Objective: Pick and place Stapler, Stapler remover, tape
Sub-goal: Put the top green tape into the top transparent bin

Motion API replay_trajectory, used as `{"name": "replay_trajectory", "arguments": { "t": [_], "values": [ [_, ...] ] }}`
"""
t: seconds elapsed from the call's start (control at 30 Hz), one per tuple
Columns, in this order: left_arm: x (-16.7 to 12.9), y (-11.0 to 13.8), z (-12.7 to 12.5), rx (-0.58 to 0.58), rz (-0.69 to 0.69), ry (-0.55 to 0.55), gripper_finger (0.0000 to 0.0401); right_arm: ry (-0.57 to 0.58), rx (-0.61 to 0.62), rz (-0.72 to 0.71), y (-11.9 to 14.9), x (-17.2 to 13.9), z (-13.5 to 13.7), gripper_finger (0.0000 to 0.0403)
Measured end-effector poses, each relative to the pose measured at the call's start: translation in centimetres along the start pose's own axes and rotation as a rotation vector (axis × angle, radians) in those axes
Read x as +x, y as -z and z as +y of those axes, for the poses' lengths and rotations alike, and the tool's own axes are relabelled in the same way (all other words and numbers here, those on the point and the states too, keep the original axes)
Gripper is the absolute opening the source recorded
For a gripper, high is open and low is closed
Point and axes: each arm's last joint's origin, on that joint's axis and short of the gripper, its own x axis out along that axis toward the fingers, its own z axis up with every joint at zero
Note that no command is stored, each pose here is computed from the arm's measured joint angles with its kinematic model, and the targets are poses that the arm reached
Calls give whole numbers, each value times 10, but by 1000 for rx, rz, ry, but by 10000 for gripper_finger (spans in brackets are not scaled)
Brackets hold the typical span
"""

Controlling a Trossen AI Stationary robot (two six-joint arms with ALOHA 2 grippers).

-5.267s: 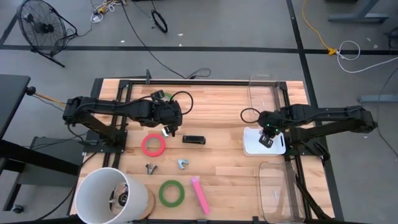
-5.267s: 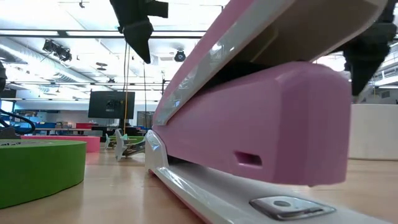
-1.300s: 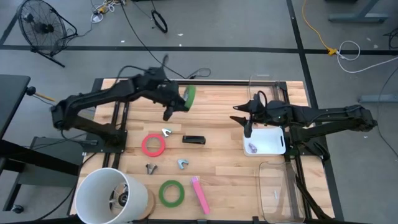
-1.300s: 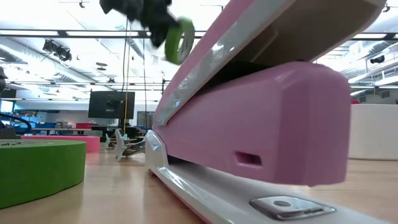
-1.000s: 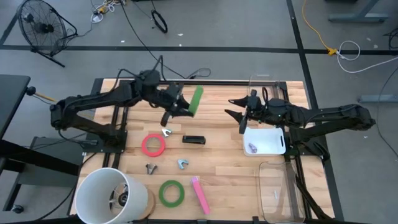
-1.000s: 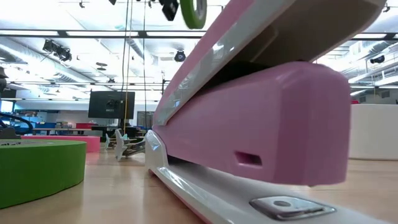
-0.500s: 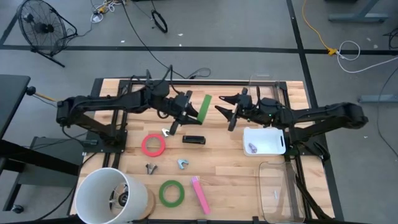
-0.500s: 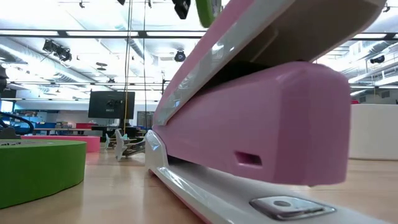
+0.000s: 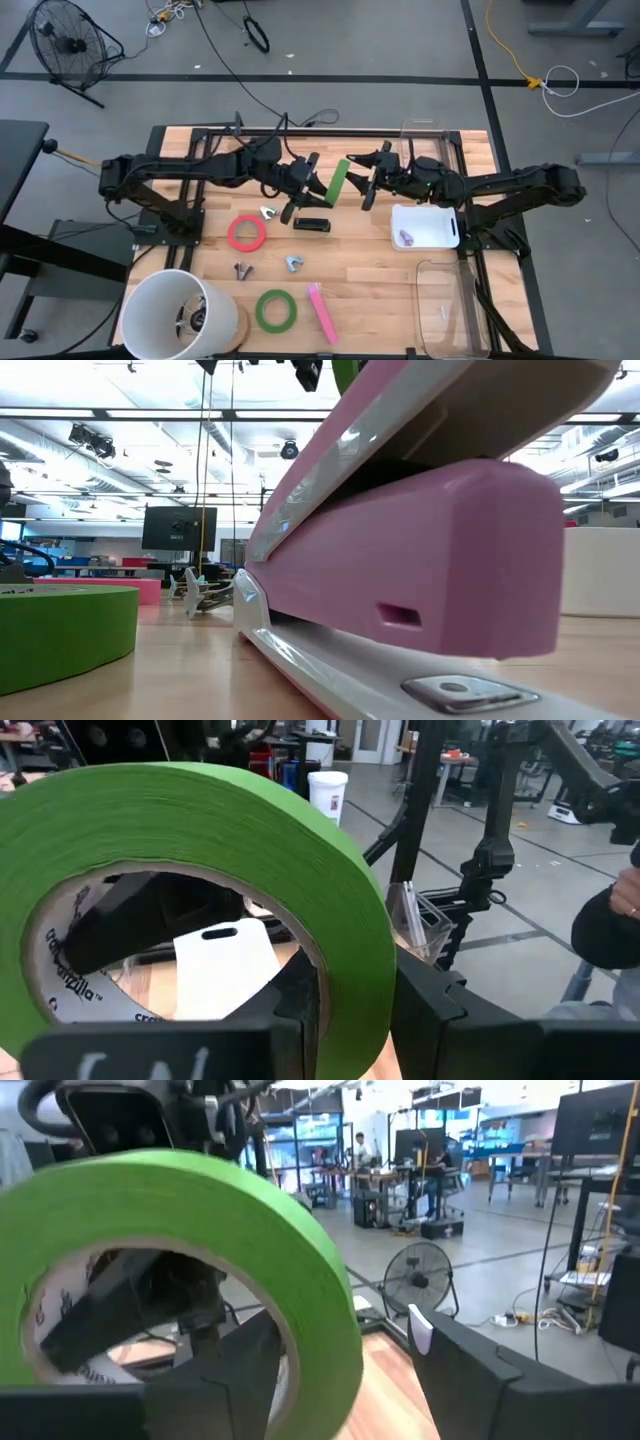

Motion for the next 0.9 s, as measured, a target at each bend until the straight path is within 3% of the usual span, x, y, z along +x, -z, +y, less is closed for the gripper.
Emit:
{"name": "replay_trajectory", "arguments": {
  "t": [0.13, 0.27, 0.3, 0.37, 0.6, 0.77, 0.9],
  "values": [
    [5, 2, -1, 8, -4, 1, 86, 1, -18, 16, 2, 1, -1, 172],
    [7, 5, 1, -2, 5, -33, 86, -22, -61, 28, 4, 2, -1, 64],
    [7, 5, 1, -5, 5, -44, 86, -38, -71, 28, 4, 2, -1, 57],
    [7, 5, 2, -9, 5, -61, 97, -49, -69, 24, 4, 2, 0, 60],
    [7, 6, 2, -33, 15, -80, 195, -30, -76, 78, 7, 1, -7, 60],
    [3, 10, 4, -57, 76, -101, 216, 29, -88, 130, 1, -10, -18, 60],
    [-6, 16, 6, -105, 172, -135, 218, 141, -101, 188, -10, -31, -35, 60]
  ]
}}
